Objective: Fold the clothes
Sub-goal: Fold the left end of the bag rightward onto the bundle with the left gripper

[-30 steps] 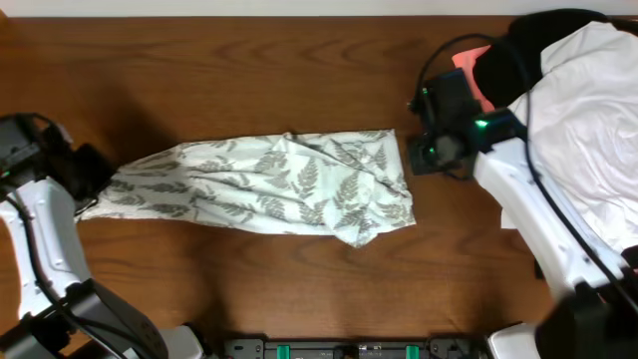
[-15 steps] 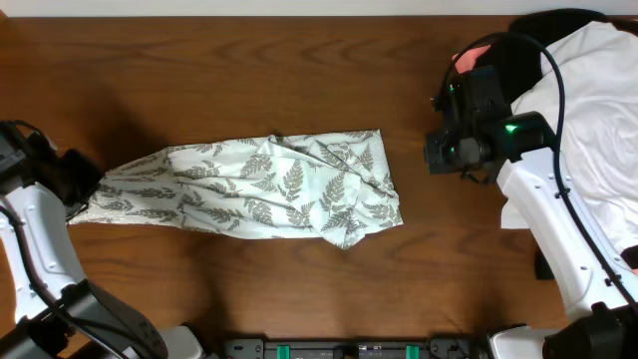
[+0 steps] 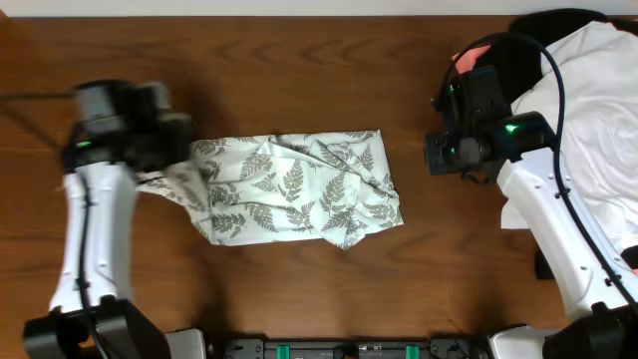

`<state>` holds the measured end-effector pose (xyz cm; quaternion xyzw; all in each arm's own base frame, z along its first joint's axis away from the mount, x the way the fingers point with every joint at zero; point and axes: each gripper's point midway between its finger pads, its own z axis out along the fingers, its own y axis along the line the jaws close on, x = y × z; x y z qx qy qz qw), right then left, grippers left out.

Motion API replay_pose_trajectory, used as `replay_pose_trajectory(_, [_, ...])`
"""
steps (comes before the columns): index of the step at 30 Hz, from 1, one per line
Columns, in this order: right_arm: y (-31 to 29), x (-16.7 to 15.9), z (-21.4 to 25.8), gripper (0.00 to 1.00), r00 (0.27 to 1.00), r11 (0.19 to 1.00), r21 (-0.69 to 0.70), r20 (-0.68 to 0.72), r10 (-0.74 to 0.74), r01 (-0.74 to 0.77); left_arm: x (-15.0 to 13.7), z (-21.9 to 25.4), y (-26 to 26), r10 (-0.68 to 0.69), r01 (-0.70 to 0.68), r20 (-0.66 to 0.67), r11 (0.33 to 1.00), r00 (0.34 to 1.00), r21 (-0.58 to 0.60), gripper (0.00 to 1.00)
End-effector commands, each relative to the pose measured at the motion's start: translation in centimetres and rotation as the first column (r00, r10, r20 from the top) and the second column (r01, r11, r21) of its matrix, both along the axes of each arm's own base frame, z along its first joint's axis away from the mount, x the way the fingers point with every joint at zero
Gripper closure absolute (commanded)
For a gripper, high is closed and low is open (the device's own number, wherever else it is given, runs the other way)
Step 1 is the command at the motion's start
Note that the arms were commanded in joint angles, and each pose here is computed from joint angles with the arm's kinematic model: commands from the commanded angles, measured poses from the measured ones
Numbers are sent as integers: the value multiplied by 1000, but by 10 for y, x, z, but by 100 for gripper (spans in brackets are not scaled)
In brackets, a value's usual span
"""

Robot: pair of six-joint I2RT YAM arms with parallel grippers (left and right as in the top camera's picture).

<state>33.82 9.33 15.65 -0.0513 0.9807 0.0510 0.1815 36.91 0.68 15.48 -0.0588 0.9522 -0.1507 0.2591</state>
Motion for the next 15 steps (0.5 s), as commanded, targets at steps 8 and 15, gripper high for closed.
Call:
replay_pose_trajectory(8, [-3,2,8,58,1000,1000,12,18,-22,22,-47,-33,-145,-466,490,-152,834,872,252,94])
replay_pose_trajectory(15, [-3,-1,7,57,1000,1000,9,6,-22,22,-58,-63,-170,-500,548,-237,803,833,234,94])
